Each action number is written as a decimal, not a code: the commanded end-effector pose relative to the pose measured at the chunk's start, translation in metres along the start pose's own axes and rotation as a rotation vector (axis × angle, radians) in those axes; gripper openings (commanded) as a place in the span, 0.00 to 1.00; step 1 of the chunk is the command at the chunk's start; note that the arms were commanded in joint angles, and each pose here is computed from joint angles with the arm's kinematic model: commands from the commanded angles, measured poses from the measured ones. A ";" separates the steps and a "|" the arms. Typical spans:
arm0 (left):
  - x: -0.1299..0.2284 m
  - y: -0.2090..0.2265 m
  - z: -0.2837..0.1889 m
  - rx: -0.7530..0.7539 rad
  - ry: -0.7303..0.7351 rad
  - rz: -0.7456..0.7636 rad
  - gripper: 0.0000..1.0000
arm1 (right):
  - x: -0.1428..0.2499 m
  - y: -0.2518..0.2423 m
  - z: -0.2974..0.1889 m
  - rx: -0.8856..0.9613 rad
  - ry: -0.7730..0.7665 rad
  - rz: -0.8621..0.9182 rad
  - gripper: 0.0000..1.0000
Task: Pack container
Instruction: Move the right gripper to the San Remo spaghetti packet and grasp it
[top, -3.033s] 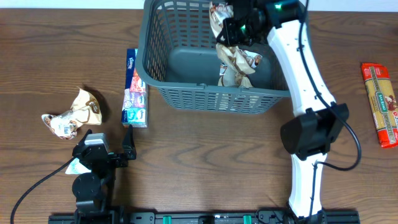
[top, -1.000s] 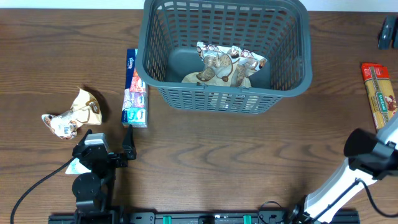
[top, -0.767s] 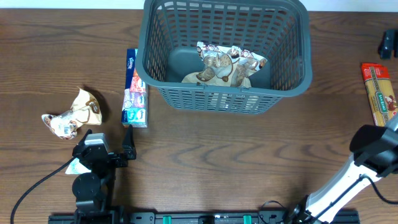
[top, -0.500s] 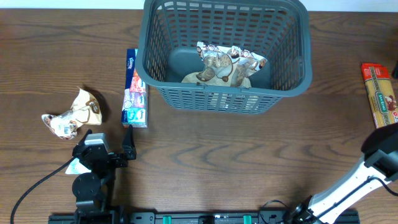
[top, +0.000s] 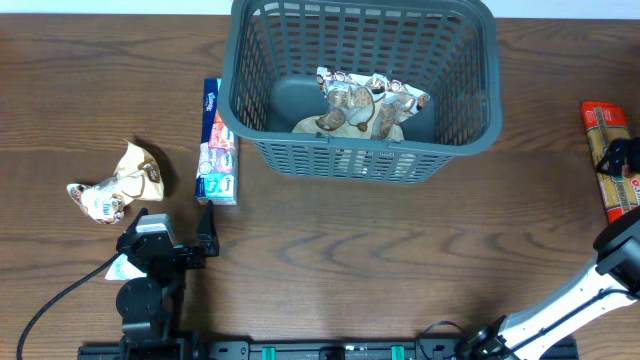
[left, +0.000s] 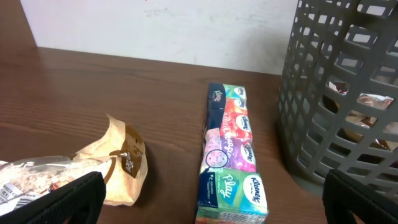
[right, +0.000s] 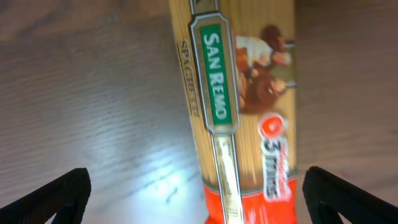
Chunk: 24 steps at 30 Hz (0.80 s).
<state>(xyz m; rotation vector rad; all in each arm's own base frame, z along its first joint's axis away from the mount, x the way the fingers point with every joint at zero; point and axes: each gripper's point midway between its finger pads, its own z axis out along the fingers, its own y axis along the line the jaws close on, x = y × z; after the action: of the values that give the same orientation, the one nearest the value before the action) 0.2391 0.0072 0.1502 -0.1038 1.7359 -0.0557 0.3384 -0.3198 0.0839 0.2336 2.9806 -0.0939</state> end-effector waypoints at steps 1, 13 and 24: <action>0.014 0.000 0.003 0.006 0.028 -0.004 0.99 | 0.001 0.003 0.013 -0.018 -0.009 -0.046 0.99; 0.014 0.000 0.003 0.006 0.028 -0.004 0.99 | -0.002 -0.014 0.030 0.051 -0.010 -0.107 0.99; 0.014 0.000 0.003 0.006 0.028 -0.004 0.98 | 0.000 -0.013 0.091 -0.004 0.019 -0.063 0.99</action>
<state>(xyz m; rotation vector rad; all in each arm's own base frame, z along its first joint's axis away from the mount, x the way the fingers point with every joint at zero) 0.2391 0.0072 0.1502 -0.1041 1.7359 -0.0560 0.3523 -0.3394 0.0125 0.0939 2.9974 -0.1389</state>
